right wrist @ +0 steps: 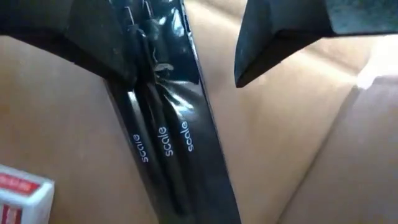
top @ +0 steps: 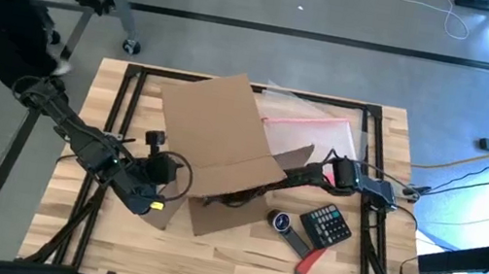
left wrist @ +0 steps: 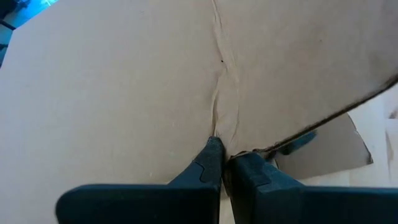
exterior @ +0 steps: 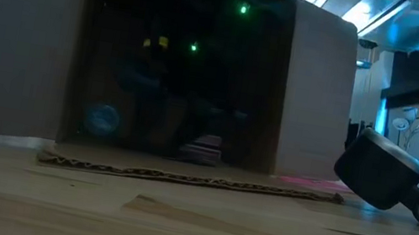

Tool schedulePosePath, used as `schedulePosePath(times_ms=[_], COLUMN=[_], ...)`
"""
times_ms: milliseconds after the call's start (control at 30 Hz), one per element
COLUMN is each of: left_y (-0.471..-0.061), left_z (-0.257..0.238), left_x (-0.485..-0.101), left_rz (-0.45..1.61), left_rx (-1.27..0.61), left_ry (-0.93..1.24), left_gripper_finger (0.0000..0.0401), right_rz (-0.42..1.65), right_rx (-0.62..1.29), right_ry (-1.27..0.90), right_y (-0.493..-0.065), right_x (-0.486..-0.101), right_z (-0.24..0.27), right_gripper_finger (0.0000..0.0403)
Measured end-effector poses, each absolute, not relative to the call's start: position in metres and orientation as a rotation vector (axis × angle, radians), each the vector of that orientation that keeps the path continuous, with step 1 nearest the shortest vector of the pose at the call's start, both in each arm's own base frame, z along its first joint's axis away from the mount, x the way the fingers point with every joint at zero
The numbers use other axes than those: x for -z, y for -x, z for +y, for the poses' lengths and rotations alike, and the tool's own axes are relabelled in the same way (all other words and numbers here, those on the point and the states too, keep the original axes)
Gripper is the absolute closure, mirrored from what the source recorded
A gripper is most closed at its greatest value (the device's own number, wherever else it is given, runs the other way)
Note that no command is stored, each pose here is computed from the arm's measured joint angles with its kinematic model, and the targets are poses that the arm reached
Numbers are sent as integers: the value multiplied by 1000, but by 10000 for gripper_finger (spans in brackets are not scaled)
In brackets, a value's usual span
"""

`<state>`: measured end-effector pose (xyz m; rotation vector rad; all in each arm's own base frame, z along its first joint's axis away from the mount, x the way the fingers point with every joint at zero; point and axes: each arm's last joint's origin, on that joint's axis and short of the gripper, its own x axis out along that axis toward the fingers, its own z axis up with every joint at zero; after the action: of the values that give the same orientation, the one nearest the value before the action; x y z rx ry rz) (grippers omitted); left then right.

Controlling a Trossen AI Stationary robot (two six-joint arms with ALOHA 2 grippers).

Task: Unpack boxes
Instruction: Remove the black ballpen from the cardboard box

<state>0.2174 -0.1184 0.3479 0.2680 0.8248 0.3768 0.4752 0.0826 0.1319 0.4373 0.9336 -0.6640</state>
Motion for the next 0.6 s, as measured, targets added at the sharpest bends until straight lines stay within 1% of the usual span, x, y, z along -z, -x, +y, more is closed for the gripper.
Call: schedulePosePath(times_ms=[133,200,300,433,600], left_y=[-217,-217,-217,-217,-217], left_z=[-118,-118,-118,-118,-118], left_x=[-348,-348,-348,-348,-348], left_rz=[824,824,826,824,822], left_rx=[-381,-383,-385,-385,-384], left_ry=[-271,-272,-275,-273,-271], left_gripper_finger=[397,397,397,397,397], right_rz=[911,897,912,952,990], right_rx=[709,702,675,660,592], right_ry=[-377,-366,-328,-307,-348], right_y=[-477,-480,-481,-479,-479], right_x=[-149,-158,-160,-153,-130], right_z=[89,89,88,80,59], right_gripper_finger=[139,139,139,139,139])
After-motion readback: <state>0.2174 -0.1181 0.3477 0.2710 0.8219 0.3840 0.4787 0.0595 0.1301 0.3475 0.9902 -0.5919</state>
